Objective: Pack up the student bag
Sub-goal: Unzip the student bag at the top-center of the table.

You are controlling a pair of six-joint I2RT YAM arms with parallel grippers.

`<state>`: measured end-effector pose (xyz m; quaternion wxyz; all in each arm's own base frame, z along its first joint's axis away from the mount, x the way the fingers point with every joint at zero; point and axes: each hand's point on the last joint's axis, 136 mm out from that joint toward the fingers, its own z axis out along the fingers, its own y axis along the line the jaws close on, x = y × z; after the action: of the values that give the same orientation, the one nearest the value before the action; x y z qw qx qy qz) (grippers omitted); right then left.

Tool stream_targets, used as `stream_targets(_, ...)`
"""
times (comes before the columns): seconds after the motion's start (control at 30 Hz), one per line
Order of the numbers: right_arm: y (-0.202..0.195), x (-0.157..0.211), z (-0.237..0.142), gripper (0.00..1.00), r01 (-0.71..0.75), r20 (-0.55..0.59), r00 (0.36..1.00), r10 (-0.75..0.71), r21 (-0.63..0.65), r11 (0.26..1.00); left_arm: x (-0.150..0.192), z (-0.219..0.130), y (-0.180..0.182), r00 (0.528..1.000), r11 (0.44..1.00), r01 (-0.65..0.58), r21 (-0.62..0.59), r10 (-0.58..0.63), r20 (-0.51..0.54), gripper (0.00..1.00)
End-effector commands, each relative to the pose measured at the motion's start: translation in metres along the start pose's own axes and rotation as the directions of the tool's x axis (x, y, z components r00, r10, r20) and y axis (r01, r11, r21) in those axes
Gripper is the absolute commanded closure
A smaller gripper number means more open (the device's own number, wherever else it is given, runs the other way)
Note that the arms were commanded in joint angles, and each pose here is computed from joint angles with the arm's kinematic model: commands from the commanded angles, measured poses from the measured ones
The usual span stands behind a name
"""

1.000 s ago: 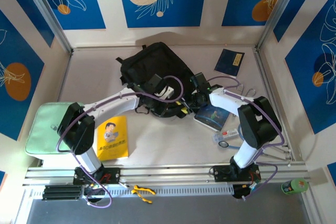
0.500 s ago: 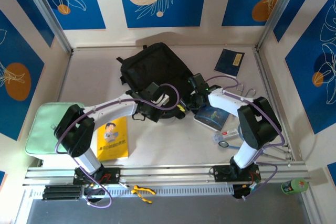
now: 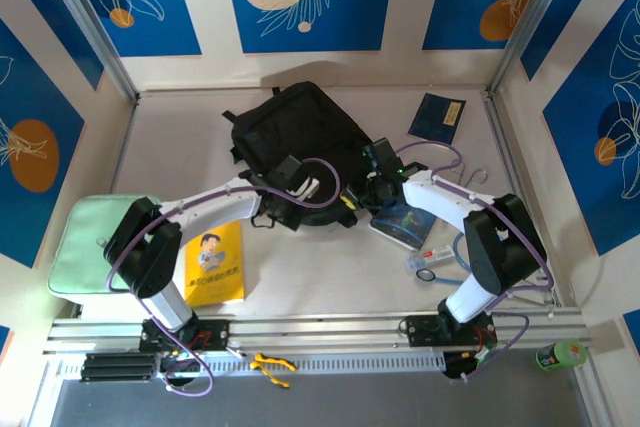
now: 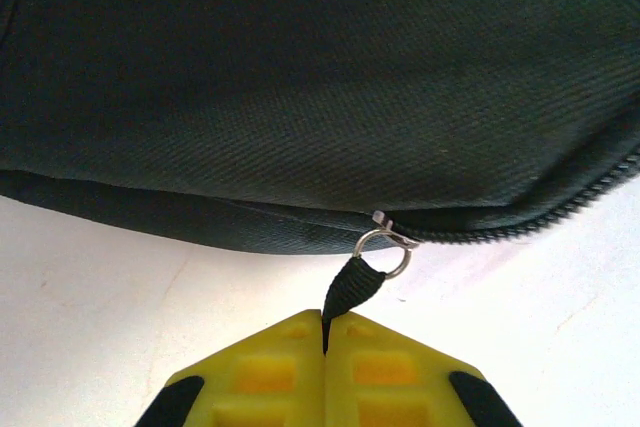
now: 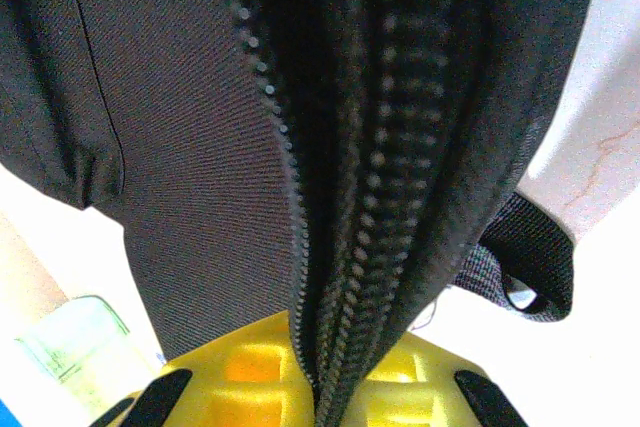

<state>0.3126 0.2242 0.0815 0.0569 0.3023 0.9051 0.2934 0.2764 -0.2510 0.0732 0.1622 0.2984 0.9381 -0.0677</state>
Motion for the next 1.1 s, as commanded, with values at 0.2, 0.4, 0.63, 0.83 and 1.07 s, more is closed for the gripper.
stream_targets(0.2, -0.005, -0.011, -0.016, 0.97, 0.006, 0.064, 0.998, -0.007, 0.014, 1.000, 0.008, 0.008, 0.048, 0.995, 0.988, 0.067, -0.138, -0.077, -0.069, 1.00)
stream_targets(0.4, -0.004, -0.013, -0.017, 0.97, 0.002, 0.062, 0.998, -0.002, -0.002, 1.000, -0.008, 0.006, 0.074, 0.992, 0.984, 0.118, -0.134, -0.122, -0.017, 1.00)
stream_targets(0.63, 0.000, -0.014, -0.016, 0.97, -0.003, 0.052, 0.999, 0.005, -0.027, 1.000, -0.024, 0.012, 0.110, 0.973, 0.968, 0.231, -0.103, -0.227, 0.046, 1.00)
stream_targets(0.83, 0.010, -0.012, -0.012, 0.97, -0.002, 0.028, 1.000, 0.004, -0.068, 0.998, -0.036, 0.017, 0.127, 0.963, 0.956, 0.269, -0.117, -0.265, 0.056, 1.00)
stream_targets(1.07, 0.033, 0.000, 0.000, 0.95, 0.031, -0.030, 0.999, -0.035, -0.142, 0.989, -0.044, -0.005, 0.139, 0.924, 0.917, 0.376, -0.129, -0.362, 0.121, 0.75)
